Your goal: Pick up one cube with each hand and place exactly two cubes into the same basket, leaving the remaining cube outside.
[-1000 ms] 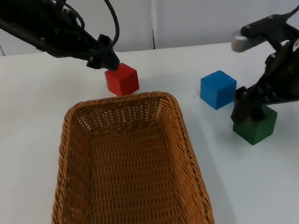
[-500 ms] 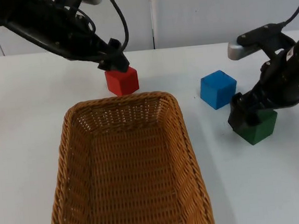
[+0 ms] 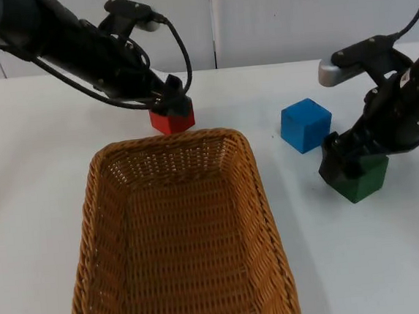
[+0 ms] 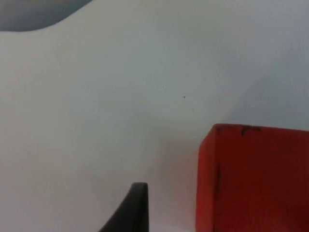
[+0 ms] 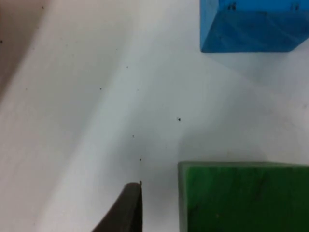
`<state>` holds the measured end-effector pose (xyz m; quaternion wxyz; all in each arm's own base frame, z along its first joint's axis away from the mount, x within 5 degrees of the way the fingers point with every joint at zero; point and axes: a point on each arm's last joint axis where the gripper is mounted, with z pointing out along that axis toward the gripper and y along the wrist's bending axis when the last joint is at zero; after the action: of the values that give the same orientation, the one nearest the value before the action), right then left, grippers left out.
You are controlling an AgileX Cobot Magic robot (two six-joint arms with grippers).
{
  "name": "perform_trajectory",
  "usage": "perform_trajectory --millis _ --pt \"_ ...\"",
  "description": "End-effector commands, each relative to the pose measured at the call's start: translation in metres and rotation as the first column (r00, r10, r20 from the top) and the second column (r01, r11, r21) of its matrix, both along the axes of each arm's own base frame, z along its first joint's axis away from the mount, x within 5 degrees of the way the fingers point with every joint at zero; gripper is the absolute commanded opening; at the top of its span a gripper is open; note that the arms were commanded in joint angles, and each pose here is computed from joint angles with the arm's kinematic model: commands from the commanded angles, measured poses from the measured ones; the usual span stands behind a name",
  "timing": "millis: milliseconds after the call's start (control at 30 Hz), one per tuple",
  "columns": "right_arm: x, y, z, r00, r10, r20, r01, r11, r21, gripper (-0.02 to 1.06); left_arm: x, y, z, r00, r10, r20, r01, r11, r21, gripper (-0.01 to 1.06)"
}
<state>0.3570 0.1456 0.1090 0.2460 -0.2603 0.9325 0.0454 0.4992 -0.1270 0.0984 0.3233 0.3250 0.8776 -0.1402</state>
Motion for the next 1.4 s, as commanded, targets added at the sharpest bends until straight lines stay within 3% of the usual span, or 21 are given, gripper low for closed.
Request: perform_trajectory --millis 0,767,967,1067,1167,1200,1300,1333,1367 --pt "0.001 0.003 0.001 1.000 0.014 0.013 -0.014 1.000 -0.002 1.05 0.002 -0.006 0.001 1.000 0.000 0.018 0.001 1.000 -0.013 1.05" --pt "0.000 0.002 -0.013 0.999 0.019 -0.030 -0.020 1.000 -0.019 1.05 0.007 -0.010 -0.014 1.000 0.001 0.015 -0.001 1.000 -0.025 1.05" --pt "-0.001 0.002 -0.013 0.999 0.020 -0.034 -0.020 1.000 -0.020 0.99 0.006 -0.011 -0.015 1.000 -0.010 0.006 0.010 1.000 -0.027 0.89" --pt "-0.001 0.002 -0.013 0.999 0.020 -0.036 -0.020 1.000 -0.021 0.78 0.005 -0.011 -0.015 1.000 -0.019 -0.005 0.019 0.999 -0.031 0.66" --pt "-0.001 0.002 -0.013 0.999 0.020 -0.034 -0.020 1.000 -0.020 0.47 0.003 -0.012 -0.012 0.999 -0.031 -0.018 0.031 0.999 -0.041 0.36" --pt "-0.001 0.002 -0.013 0.999 0.020 -0.034 -0.020 1.000 -0.020 0.47 0.003 -0.012 -0.012 0.999 -0.031 -0.018 0.031 0.999 -0.041 0.36" --pt "-0.002 0.002 -0.012 0.999 0.021 -0.042 -0.022 1.000 -0.022 0.11 0.002 -0.014 -0.003 0.999 -0.038 -0.022 0.037 0.997 -0.066 0.01" --pt "-0.002 0.002 -0.010 0.999 0.021 -0.042 -0.022 1.000 -0.021 0.02 0.002 -0.015 0.003 0.999 -0.044 -0.015 0.043 0.997 -0.071 0.00" --pt "-0.002 0.002 -0.004 0.999 0.022 -0.034 -0.023 1.000 -0.017 0.00 0.002 -0.015 0.008 0.999 -0.048 -0.009 0.047 0.996 -0.074 0.00"
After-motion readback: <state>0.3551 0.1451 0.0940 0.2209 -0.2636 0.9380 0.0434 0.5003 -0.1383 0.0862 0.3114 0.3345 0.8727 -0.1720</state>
